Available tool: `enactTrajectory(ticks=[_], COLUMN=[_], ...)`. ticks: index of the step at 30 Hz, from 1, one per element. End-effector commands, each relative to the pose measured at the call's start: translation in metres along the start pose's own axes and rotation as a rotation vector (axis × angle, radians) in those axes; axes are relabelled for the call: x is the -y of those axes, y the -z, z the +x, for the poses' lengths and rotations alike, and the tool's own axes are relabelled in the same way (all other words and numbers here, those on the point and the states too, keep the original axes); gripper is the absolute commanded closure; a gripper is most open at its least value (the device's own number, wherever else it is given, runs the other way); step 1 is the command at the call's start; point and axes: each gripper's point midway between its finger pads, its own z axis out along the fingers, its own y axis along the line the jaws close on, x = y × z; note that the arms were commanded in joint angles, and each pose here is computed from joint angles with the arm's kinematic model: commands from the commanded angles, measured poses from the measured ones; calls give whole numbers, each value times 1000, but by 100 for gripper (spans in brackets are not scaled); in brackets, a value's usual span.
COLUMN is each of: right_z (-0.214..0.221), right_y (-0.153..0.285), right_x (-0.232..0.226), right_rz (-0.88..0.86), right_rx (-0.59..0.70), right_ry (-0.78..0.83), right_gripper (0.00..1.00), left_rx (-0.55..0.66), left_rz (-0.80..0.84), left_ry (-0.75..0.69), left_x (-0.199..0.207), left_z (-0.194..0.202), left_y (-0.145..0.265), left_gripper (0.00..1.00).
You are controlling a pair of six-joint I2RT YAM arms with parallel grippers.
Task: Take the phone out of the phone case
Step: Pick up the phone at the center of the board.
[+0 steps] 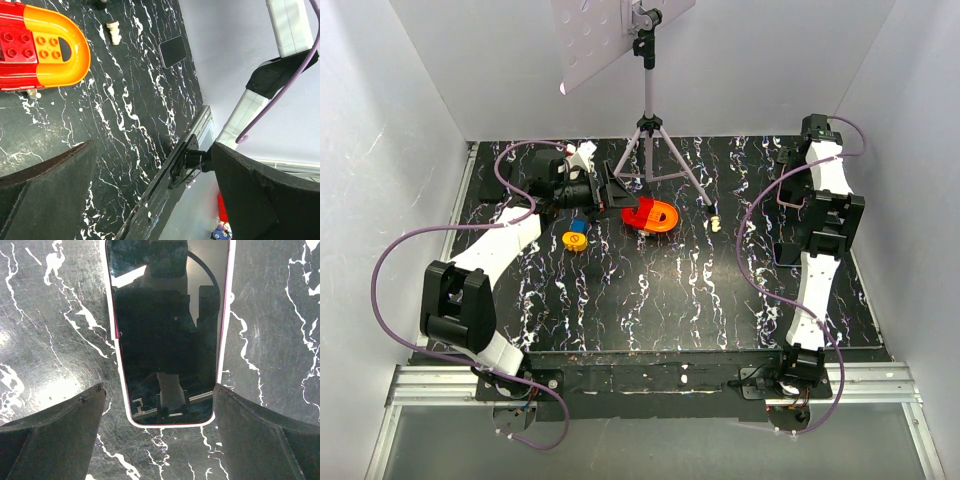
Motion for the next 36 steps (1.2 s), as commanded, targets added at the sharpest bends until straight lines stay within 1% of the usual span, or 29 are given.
enactTrajectory(ticks=[1, 6, 9, 14, 21, 24, 29, 32, 34, 36], right_z=[7, 11, 7, 9, 5, 10, 26, 30, 30, 29], right_y=[-2, -1, 3, 2, 8, 2, -4, -4, -2, -1], right_x=[2, 16, 23, 27, 29, 22, 6, 3, -1, -4], right_rz=[7, 88, 159, 188, 208, 152, 2, -41, -65, -85], right_rx=[-49, -48, -18, -30, 4, -25, -116, -129, -127, -127], right_ry=[13, -16, -30, -45, -38, -40, -39, -26, -21, -30], right_gripper=[6, 6, 6, 6, 5, 3, 6, 7, 11, 17], left_rx=[8, 6, 3, -3, 1, -1, -2, 1, 0, 0], left_rz=[33, 35, 33, 38, 43, 43, 47, 48, 48, 45], left_ry=[-25, -25, -19, -16, -15, -18, -18, -19, -22, -21], left_x=[10, 10, 8, 8, 9, 9, 11, 11, 11, 9], left_z=[-2, -1, -1, 1, 0, 0, 0, 0, 0, 0], left_y=[4, 4, 3, 2, 2, 2, 3, 3, 3, 2], left_gripper=[2, 2, 2, 2, 2, 2, 2, 2, 2, 2])
